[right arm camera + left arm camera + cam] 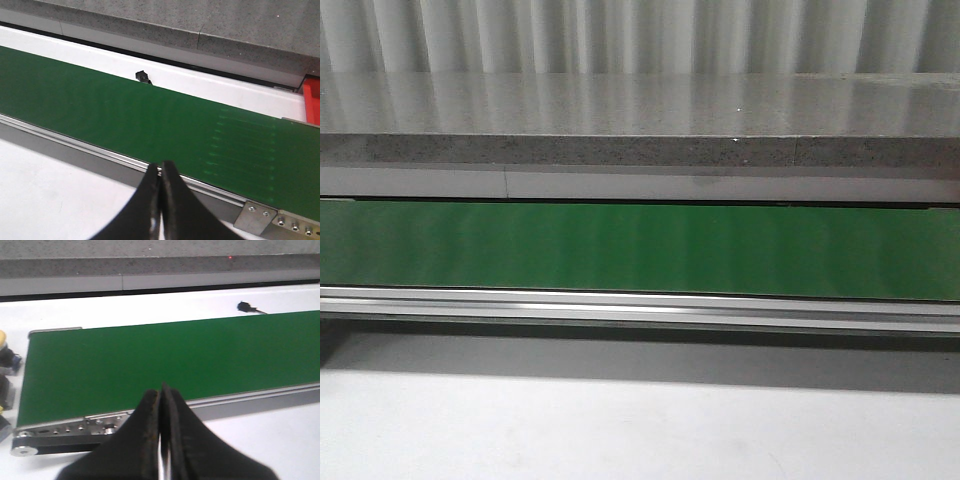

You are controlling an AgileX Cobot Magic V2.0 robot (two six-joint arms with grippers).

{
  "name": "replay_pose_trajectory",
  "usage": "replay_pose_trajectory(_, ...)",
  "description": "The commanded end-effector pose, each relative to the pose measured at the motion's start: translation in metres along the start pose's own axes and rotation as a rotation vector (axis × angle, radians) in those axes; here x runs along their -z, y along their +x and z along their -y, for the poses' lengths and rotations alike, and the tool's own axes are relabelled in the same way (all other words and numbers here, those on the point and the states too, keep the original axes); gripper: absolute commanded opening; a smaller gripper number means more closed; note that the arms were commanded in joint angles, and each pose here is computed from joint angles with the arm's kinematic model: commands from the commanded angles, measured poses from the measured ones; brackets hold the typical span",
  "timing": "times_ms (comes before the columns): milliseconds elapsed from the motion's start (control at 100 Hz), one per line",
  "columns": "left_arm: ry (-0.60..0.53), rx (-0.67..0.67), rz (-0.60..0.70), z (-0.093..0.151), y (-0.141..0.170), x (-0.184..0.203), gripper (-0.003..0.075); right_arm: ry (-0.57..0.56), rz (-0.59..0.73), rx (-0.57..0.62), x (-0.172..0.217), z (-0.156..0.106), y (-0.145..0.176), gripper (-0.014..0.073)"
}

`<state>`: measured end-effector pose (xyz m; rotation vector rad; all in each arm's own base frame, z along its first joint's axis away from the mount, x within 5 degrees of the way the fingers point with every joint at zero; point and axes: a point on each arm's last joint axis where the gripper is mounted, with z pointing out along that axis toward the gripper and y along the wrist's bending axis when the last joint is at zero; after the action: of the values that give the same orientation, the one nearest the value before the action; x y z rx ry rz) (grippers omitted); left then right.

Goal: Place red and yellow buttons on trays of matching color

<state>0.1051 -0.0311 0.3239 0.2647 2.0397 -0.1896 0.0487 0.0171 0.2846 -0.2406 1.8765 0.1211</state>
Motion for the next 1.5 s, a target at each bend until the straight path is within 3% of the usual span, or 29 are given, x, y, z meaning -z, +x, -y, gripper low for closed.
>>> replay_pose_trajectory(0,-0.056,-0.037,0.07,-0.004,-0.026,-0.002,-0.002,0.018,0.076,0.012,0.003,0.002,-0.012,-0.0066)
replay_pose_trajectory(150,-0.203,-0.017,-0.045,-0.016,-0.041,-0.016,-0.002,0.018,0.076,0.012,0.003,0.002,-0.012,-0.0066)
replay_pose_trajectory(260,-0.249,-0.013,-0.118,-0.019,-0.051,-0.028,0.0015,0.018,0.076,0.012,0.003,0.002,-0.012,-0.0066)
replay_pose_trajectory(380,-0.252,0.008,-0.141,-0.018,-0.059,-0.04,0.0185,0.018,0.076,0.012,0.003,0.002,-0.012,-0.0066)
replay_pose_trajectory(500,-0.28,0.06,-0.155,-0.023,-0.064,-0.049,0.0427,0.018,0.076,0.012,0.003,0.002,-0.012,-0.0066)
replay_pose_trajectory(580,-0.339,0.119,-0.172,-0.037,-0.065,-0.054,0.0494,0.018,0.076,0.012,0.003,0.002,-0.012,-0.0066)
replay_pose_trajectory(890,-0.503,0.428,-0.282,-0.102,-0.045,-0.063,0.0494,0.018,0.076,0.012,0.003,0.002,-0.012,-0.0066)
replay_pose_trajectory(1170,-0.638,0.604,-0.466,-0.16,-0.016,-0.078,0.0494,0.018,0.076,0.012,0.003,0.002,-0.012,-0.0066)
replay_pose_trajectory(1330,-0.625,0.715,-0.517,-0.184,-0.013,-0.098,0.0494,0.018,0.076,0.012,0.003,0.002,-0.012,-0.0066)
replay_pose_trajectory(1490,-0.583,0.738,-0.583,-0.201,-0.017,-0.122,0.0494,0.018,0.076,0.012,0.003,0.002,-0.012,-0.0066)
